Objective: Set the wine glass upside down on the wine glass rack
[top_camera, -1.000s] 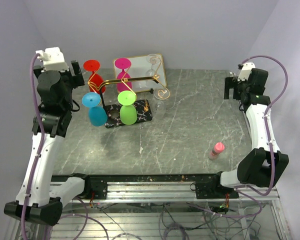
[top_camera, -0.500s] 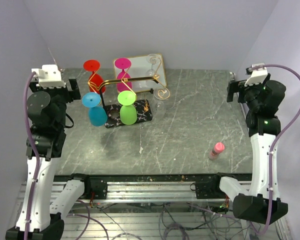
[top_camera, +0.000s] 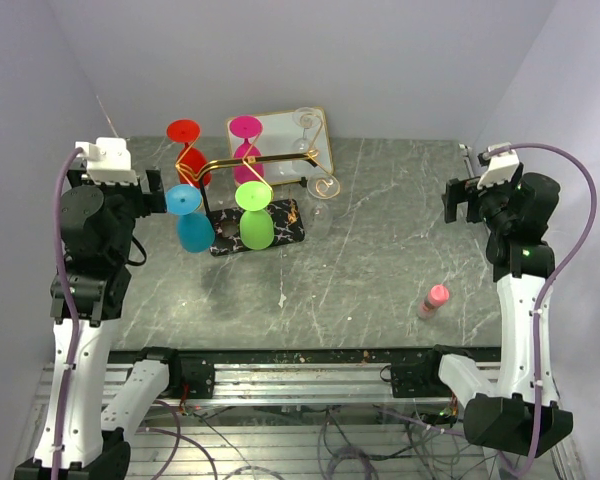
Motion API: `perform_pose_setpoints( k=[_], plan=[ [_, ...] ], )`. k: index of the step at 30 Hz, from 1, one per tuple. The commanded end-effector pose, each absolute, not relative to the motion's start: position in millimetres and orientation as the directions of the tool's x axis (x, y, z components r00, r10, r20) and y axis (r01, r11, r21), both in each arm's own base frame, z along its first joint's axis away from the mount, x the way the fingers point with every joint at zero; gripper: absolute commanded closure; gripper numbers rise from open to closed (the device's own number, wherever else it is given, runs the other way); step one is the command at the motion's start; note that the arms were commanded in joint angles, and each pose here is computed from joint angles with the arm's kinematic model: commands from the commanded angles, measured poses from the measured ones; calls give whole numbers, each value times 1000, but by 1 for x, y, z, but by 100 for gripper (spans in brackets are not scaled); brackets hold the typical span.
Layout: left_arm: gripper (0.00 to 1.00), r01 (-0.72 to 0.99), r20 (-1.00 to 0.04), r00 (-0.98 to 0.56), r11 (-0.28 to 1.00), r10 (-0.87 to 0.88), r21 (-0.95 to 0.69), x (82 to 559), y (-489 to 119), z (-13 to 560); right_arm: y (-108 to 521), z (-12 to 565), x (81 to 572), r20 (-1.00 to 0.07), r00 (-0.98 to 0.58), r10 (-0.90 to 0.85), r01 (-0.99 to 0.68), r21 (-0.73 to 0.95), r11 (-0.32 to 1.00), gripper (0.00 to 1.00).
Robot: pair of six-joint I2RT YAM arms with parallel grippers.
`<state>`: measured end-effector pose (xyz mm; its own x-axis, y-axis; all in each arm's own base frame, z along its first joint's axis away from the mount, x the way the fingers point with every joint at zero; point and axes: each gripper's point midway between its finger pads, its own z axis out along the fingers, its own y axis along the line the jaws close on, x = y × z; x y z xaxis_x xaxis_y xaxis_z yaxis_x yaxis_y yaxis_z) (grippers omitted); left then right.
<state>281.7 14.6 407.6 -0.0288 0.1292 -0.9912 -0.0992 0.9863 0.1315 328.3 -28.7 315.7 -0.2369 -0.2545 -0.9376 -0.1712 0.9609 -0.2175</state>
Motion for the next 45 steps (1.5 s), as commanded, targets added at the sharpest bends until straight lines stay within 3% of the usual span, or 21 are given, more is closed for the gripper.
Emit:
perform_pose_setpoints(
  k=[1, 14, 45],
  plan=[
    [4, -78, -990, -3, 987, 139, 139, 268, 13, 421, -24, 331, 319, -941, -224, -252, -186, -213, 959, 0],
    [4, -151, -994, -27, 982, 110, 113, 255, 26, 407, -46, 346, 293, -948, -245, -202, -8, -207, 978, 0],
    [4, -176, -995, -42, 979, 93, 99, 254, 30, 391, -42, 321, 290, -942, -274, -192, -42, -188, 981, 0]
  ],
)
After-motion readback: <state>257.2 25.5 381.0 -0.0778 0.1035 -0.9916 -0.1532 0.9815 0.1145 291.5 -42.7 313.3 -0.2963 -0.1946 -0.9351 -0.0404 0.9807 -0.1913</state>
